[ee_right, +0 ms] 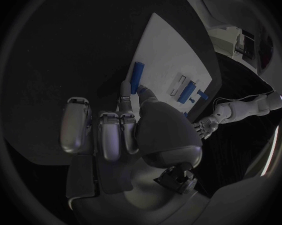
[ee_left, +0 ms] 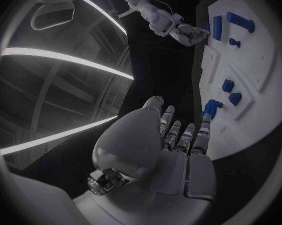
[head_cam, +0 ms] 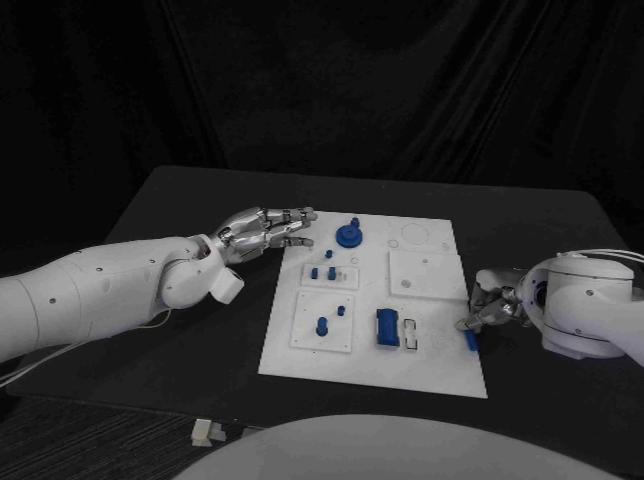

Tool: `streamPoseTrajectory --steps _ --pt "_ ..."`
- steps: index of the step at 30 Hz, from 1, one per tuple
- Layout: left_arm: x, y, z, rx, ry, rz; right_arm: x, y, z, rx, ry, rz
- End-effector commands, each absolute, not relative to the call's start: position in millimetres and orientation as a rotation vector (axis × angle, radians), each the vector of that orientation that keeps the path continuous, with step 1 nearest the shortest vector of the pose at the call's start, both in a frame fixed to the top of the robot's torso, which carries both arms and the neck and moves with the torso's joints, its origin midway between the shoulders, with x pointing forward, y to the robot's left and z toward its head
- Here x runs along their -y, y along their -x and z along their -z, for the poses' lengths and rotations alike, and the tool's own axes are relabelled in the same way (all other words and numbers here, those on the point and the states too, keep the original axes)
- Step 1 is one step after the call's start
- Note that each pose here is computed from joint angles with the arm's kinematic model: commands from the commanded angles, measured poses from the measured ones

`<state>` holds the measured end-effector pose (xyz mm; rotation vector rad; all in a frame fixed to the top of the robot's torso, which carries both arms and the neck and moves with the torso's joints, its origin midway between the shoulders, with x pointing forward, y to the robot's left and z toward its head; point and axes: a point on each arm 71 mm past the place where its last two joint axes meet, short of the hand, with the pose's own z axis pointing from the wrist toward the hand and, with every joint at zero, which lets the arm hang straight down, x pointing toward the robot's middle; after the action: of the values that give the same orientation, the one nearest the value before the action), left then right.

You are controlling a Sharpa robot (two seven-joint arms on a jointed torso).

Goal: Assemble the parts on the task board

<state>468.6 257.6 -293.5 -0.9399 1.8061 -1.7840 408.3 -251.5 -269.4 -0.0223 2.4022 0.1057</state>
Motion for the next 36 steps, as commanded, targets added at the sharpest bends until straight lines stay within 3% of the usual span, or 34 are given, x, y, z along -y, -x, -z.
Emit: streamPoseTrajectory --steps 1,17,36 --pt "-255.6 -468.0 293.2 -1.8 0.944 1.81 251 -408 271 -2.396 -0.046 -0.119" --pt "-257.2 -468.2 293.9 -1.803 0.947 1.804 249 -404 267 -2.373 -0.128 -0.185" --pt "-256.1 -468.1 295.0 -1.814 0.949 1.803 223 -400 261 -2.382 -0.226 -0.338"
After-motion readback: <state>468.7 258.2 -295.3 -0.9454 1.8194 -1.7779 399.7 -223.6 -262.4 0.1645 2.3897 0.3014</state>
